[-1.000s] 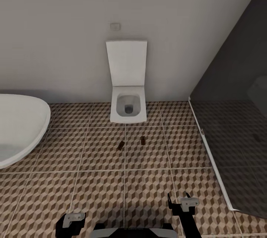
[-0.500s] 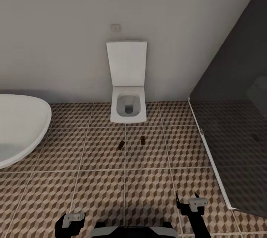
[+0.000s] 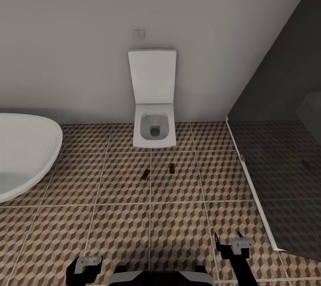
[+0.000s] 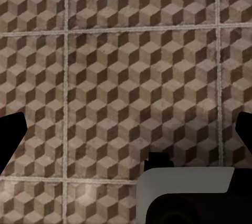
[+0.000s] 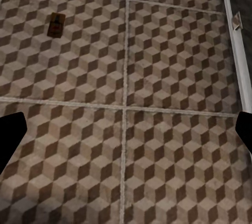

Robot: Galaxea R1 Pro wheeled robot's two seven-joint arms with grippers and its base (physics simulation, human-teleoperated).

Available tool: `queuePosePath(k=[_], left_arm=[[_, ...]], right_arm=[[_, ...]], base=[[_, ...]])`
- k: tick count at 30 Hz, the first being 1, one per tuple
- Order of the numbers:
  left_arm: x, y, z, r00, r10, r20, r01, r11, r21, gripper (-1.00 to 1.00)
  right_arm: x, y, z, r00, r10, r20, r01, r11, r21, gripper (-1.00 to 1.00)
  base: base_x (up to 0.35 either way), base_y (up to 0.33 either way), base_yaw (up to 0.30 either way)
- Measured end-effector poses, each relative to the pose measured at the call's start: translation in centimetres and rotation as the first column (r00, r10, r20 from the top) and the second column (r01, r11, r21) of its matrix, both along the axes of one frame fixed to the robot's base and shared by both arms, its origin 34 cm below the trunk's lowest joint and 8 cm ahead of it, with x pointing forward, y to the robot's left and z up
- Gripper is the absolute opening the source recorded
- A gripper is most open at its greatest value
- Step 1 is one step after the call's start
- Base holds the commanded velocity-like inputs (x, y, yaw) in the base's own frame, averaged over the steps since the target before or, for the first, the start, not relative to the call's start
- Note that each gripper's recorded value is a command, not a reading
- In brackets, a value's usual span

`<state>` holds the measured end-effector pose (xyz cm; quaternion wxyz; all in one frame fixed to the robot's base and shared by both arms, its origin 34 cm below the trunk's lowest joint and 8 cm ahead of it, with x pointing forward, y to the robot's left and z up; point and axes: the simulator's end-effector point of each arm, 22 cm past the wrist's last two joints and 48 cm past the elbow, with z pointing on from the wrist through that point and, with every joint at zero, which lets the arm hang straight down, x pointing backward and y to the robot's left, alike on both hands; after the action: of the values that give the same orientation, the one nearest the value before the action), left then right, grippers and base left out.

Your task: Take the four mousetraps from the cabinet in the bathroom and place them on the bathroom floor. Make sure all four end up on the same floor surface, and ensure that at least two of them are either under or directly next to the same bathroom sink.

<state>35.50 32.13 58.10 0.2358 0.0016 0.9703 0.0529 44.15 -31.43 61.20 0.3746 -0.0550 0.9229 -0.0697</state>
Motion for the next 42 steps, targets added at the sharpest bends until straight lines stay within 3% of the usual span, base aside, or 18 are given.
queuePosePath(k=[16, 24, 42], left_arm=[[0.0, 0.0, 0.0, 1.0, 0.0, 0.0, 0.0, 1.0, 0.0, 1.0], [0.3, 0.0, 0.2, 1.0, 0.0, 0.008, 0.0, 1.0, 0.0, 1.0], [1.5, -0.2, 0.9, 0.999, 0.0, 0.037, 0.0, 1.0, -0.002, 1.0]], right_arm=[[0.0, 0.8, -0.1, 1.0, 0.0, 0.0, 0.0, 1.0, 0.012, 1.0], [0.3, 2.3, 0.1, 1.0, -0.003, 0.008, 0.003, 0.999, 0.032, 1.0], [1.4, 2.5, 1.1, 0.999, -0.005, 0.037, 0.004, 0.999, 0.034, 1.0]], base=[[0.0, 0.0, 0.0], [0.0, 0.0, 0.0], [0.0, 0.0, 0.0]])
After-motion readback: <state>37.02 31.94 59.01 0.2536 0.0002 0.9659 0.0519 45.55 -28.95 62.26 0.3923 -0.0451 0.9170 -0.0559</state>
